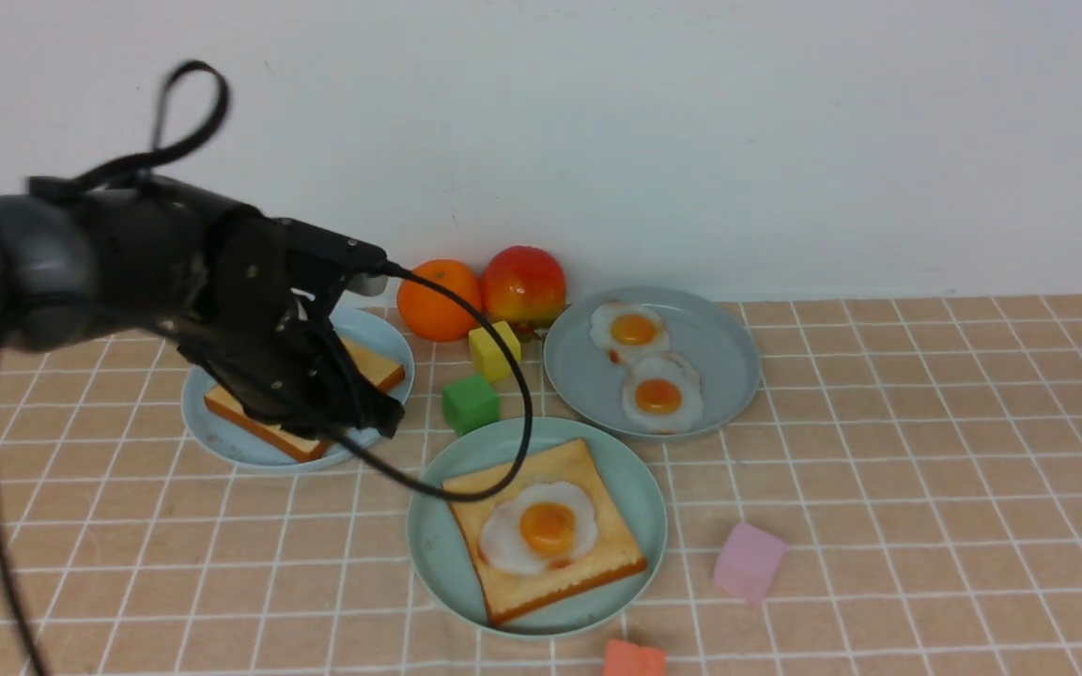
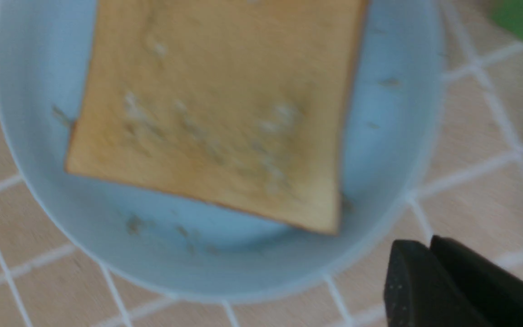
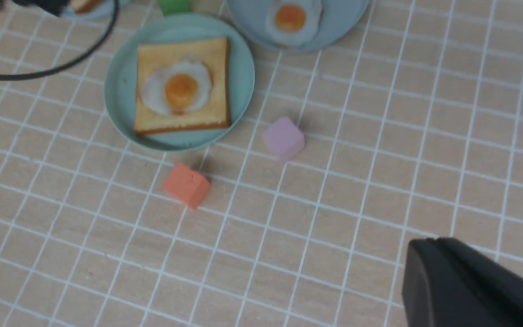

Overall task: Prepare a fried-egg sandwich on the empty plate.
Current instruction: Use the left arm to grab a slice of bread

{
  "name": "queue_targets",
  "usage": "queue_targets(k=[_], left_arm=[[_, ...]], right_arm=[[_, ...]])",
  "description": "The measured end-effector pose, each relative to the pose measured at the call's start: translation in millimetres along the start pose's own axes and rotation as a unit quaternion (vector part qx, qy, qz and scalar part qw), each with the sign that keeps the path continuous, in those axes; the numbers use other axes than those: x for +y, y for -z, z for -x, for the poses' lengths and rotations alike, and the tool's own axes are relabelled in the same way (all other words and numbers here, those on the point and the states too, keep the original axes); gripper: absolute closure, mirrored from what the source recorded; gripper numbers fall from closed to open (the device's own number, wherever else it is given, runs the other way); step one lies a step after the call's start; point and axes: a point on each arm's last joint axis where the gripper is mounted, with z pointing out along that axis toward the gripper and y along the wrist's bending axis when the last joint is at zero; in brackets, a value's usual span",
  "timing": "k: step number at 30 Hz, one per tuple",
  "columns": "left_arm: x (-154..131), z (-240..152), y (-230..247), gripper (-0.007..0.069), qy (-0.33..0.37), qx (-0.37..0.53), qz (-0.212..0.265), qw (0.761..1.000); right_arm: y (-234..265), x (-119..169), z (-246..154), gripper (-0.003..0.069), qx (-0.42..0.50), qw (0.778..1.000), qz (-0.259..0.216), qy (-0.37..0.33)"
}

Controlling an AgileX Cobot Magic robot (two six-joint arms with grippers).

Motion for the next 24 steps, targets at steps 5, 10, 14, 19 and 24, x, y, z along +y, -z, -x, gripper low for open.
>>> queue_targets(k=[5,10,14,19,24], left_arm=[[6,4,-24,0.0375,-0.046,0.008,0.028,0.999],[10,7,-35,0.0254,-0.079,-0.012,0.053,0.995],[10,9,-42,0.0246,-0.077,-0.023,0.057,0.995],[8,5,-56,0.0249,-0.078,-0.014,0.055,0.995],[8,4,-62,0.0254,-0.082,-0.008,0.056,0.995]], right_arm=[[24,1,-13,0.0658,-0.041,0.999,-0.001,0.000],[36,2,-19,0.0655,-0.061,0.998,0.001,0.000],[38,4,-21,0.0655,-0.066,0.998,0.011,-0.002],[39,6,-22,0.0653,-0.067,0.997,0.024,-0.005],[39,7,-22,0.0650,-0.068,0.997,0.025,-0.005]])
